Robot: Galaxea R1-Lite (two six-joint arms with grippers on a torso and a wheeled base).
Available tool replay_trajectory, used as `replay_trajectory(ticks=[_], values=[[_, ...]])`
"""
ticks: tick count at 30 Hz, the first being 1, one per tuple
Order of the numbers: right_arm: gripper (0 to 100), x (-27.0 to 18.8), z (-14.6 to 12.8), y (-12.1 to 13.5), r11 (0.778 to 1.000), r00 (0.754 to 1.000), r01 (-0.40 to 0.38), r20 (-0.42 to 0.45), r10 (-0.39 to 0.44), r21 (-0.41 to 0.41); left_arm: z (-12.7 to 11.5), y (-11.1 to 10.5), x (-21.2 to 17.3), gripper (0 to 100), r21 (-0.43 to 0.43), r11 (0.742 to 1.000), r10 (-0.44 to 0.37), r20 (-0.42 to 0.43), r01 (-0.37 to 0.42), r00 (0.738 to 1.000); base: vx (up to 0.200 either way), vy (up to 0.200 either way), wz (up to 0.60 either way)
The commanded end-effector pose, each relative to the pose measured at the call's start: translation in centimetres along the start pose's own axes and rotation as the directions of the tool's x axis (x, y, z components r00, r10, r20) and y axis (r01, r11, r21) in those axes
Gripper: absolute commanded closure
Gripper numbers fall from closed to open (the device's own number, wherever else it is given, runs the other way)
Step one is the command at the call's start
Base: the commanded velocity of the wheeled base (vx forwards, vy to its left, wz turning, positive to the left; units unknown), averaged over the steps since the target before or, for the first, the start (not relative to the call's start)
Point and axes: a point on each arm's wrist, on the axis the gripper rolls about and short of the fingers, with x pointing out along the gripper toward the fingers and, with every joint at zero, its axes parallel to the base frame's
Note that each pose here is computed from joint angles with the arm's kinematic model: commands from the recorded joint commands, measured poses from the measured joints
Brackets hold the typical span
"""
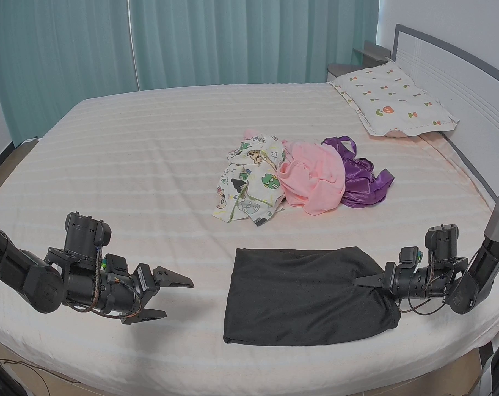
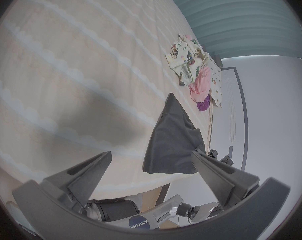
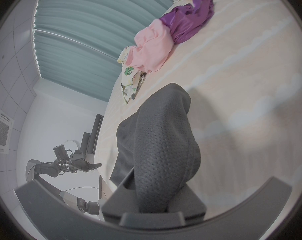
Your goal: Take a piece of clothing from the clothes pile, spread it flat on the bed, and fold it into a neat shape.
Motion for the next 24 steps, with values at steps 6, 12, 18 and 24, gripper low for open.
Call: replay_trajectory(ticks=[6,12,18,24], values=[[100,0.1,-0.5,0.0,1.000,1.000,0.004,-0.018,-0.004,-0.001,-0.1,0.1,0.1,0,-0.002,1.000,0.003,-0.005,-0.003,1.000,0.000,0.000,0.00],[0,0.5,-0.8,-0.2,1.000,0.999,0.013,-0.032,-0.013,-0.017,-0.1,0.2,0.2,0,-0.004,1.000,0.006,-0.006,-0.006,1.000,0.000,0.000,0.00],[0,0.4,-0.7,-0.3,0.998,0.998,0.067,0.007,-0.067,-0.019,-0.1,0.2,0.2,0,-0.005,1.000,0.008,-0.007,-0.008,1.000,0.000,0.000,0.00],[0,-1.9,0.5,-1.0,0.993,0.987,0.119,0.103,-0.121,0.025,-0.1,0.2,0.3,0,-0.005,1.000,0.010,-0.007,-0.010,1.000,0.000,0.000,0.00]])
